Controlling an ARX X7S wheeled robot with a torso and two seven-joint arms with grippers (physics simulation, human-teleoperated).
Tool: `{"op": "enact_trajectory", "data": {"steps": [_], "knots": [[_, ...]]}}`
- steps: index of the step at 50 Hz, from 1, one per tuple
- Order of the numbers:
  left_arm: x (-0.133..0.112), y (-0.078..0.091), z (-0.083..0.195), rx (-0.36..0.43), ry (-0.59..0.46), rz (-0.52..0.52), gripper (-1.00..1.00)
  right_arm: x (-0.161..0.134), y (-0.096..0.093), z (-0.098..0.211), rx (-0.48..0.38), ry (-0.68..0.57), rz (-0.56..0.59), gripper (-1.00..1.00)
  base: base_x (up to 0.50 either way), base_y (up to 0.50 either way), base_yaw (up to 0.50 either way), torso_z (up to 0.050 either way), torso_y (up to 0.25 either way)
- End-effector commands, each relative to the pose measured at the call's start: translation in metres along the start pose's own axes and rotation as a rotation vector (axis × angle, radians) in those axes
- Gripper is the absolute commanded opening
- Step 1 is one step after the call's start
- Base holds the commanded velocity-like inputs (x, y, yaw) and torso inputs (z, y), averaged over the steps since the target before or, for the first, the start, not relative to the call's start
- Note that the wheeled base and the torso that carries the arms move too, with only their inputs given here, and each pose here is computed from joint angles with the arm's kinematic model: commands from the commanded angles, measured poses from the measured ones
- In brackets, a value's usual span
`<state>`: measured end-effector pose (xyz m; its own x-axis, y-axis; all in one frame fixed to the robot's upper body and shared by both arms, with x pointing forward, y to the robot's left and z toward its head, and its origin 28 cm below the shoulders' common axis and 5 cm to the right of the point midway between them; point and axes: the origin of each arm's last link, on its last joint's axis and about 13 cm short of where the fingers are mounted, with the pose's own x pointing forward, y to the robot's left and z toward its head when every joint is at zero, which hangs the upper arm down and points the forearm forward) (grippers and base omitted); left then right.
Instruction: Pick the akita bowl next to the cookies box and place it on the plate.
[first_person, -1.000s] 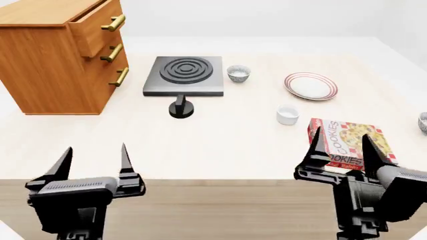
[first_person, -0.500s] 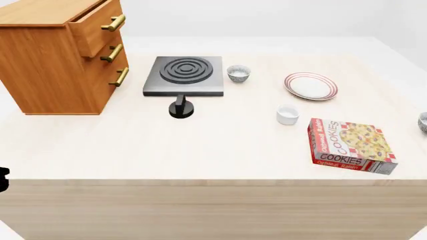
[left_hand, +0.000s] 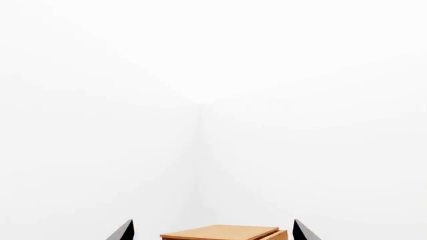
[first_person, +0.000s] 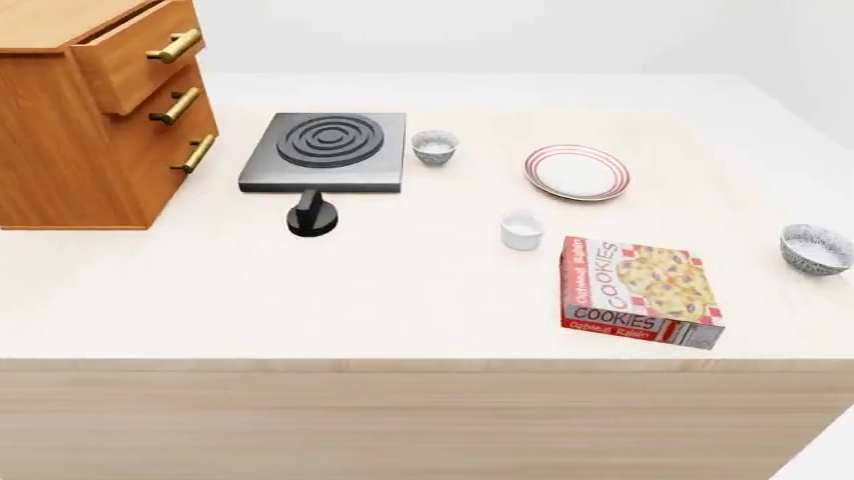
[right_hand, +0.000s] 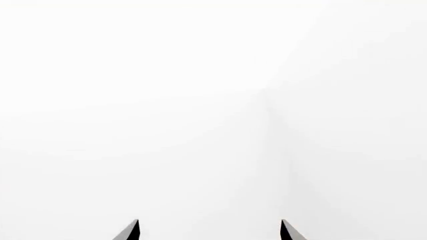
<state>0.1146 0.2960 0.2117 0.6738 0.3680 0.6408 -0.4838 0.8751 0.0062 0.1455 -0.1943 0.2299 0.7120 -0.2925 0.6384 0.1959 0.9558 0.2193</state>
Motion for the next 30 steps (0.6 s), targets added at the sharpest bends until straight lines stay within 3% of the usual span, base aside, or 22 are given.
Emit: {"op": "enact_trajectory", "data": {"steps": [1, 30], "knots": [[-0.0004, 0.0001, 0.0006, -0.001, 0.0, 0.002, 1.0, -0.0002, 0.0004, -0.0004, 0.003, 0.006, 0.009, 1.0, 0.0, -0.5, 0.0, 0.0, 0.0], [-0.0008, 0.0004, 0.0006, 0.0, 0.004, 0.004, 1.0, 0.0001, 0.001, -0.0021, -0.005, 0.019, 0.026, 1.0, 0.0, -0.5, 0.0, 0.0, 0.0]]}}
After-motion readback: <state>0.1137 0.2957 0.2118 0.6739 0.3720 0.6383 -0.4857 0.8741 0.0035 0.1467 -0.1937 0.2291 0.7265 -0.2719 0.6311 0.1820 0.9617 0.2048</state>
